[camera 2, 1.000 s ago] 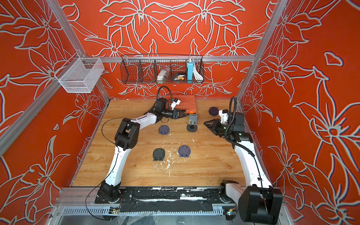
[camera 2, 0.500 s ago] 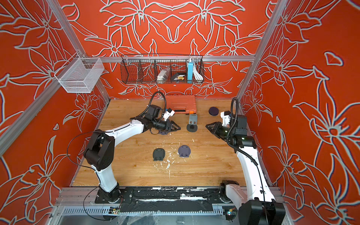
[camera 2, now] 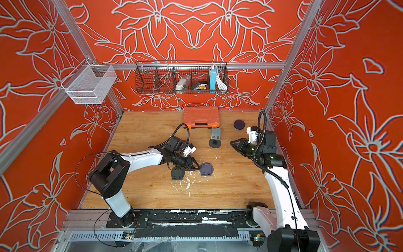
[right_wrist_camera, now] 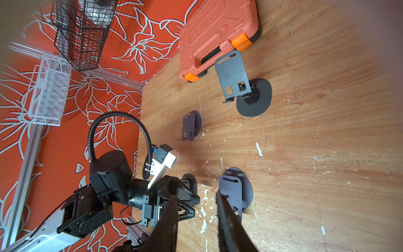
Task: Open the phone stand
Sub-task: Pick up the phone stand at the center of the board.
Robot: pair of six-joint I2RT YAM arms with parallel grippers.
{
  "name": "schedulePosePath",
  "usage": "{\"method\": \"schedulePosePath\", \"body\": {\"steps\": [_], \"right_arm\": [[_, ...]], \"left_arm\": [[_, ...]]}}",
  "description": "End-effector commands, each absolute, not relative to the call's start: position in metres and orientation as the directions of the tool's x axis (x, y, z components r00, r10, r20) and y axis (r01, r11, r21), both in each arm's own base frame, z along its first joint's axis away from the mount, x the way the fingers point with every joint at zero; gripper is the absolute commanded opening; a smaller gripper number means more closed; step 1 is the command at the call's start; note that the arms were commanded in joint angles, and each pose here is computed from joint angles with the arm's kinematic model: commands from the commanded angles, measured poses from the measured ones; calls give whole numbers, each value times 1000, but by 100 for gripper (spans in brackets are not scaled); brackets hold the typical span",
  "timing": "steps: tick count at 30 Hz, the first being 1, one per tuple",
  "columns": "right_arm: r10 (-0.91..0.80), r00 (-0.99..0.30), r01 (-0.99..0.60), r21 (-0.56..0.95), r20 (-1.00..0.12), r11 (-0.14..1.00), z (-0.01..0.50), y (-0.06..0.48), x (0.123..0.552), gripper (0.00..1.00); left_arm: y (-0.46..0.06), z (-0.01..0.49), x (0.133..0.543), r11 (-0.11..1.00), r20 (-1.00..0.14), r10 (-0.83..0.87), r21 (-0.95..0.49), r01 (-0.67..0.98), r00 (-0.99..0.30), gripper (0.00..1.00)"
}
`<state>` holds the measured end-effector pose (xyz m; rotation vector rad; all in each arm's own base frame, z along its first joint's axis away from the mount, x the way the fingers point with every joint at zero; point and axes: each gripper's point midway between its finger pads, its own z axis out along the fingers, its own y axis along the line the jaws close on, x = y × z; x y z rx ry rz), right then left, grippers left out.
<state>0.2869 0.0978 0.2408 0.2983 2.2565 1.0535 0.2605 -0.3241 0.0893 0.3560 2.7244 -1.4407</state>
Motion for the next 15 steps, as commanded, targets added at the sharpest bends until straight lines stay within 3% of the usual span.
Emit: {"method": "schedulePosePath", "body": {"steps": [1, 15], "right_arm": [[437, -784, -49, 746, -440, 665, 235, 99, 287, 32], [430, -789, -38, 732, -439, 680, 229, 99, 289, 32]], "left_arm": [[-335, 87, 268, 513, -169, 177, -825, 237, -970, 50], [-354, 71, 275, 478, -129, 207, -851, 215, -970, 50]]}}
